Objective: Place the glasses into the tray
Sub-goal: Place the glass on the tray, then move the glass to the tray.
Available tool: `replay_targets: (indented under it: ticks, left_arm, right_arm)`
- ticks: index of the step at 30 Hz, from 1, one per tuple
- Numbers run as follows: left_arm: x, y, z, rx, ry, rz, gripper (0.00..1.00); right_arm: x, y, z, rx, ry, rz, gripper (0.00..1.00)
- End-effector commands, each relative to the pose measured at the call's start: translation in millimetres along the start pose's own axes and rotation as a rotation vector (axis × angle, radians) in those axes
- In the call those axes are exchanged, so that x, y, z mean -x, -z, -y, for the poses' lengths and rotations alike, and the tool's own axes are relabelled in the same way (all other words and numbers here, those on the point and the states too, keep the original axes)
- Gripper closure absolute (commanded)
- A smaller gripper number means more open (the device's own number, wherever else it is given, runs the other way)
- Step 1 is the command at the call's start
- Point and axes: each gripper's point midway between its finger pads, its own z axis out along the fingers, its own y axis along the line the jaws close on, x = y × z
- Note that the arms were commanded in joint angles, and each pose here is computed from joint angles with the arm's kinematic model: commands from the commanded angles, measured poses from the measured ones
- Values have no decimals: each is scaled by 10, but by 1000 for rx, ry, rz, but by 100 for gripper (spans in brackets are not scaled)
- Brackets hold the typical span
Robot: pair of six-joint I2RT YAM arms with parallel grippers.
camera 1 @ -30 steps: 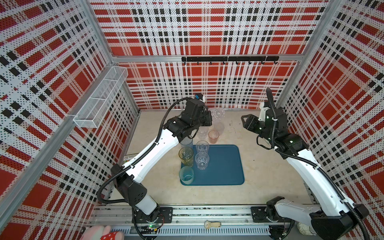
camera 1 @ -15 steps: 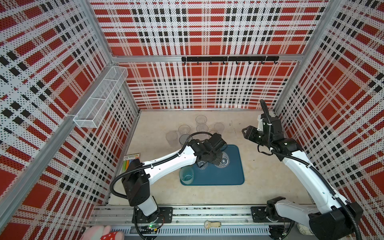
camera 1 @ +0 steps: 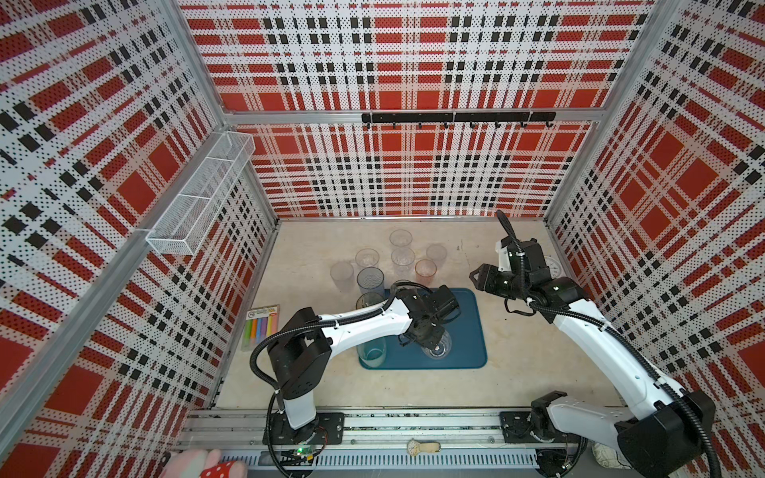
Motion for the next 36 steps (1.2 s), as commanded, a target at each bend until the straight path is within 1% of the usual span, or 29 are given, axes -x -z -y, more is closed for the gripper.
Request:
replay_targets:
  ticks: [1, 6, 10, 13, 16, 18, 21, 25, 28, 32, 36]
  left_arm:
    - [-77, -82, 7, 11, -40, -37, 90]
    - [-48, -54, -12, 17, -41, -33, 79]
    - [37, 52, -8, 12, -34, -7, 68]
    - [127, 200, -34, 7, -22, 26, 64]
    - [294, 453, -26, -38, 2, 92, 61]
    - [410, 645, -56, -65, 23, 143, 60]
    - [520, 886, -222, -93, 43, 200, 60]
    - [649, 1177, -654, -61, 127, 289, 60]
    - [726, 1415, -922, -46, 184, 361, 61]
    - [819, 1605, -1175, -53, 238, 462, 61]
    - [859, 1701, -1339, -62, 288, 525, 61]
  right_arm:
    - [-339, -81, 118, -17, -4, -116, 46]
    - [-650, -103, 162, 8, -18, -227, 45]
    - [-1025, -111, 91, 64, -44, -350, 45]
    - [-1346, -104, -51, 108, -48, -443, 44]
    - [-1557, -112, -206, 141, -34, -494, 43]
    - [-1627, -137, -258, 149, -31, -511, 43]
    - [-1721, -212, -328, 182, -53, -533, 43]
    - [-1837, -301, -500, 259, -118, -557, 43]
    - [-1931, -342, -580, 269, -129, -580, 43]
    - [-1985, -410, -711, 303, -156, -589, 43]
    - [-2066, -501, -851, 318, -153, -607, 44]
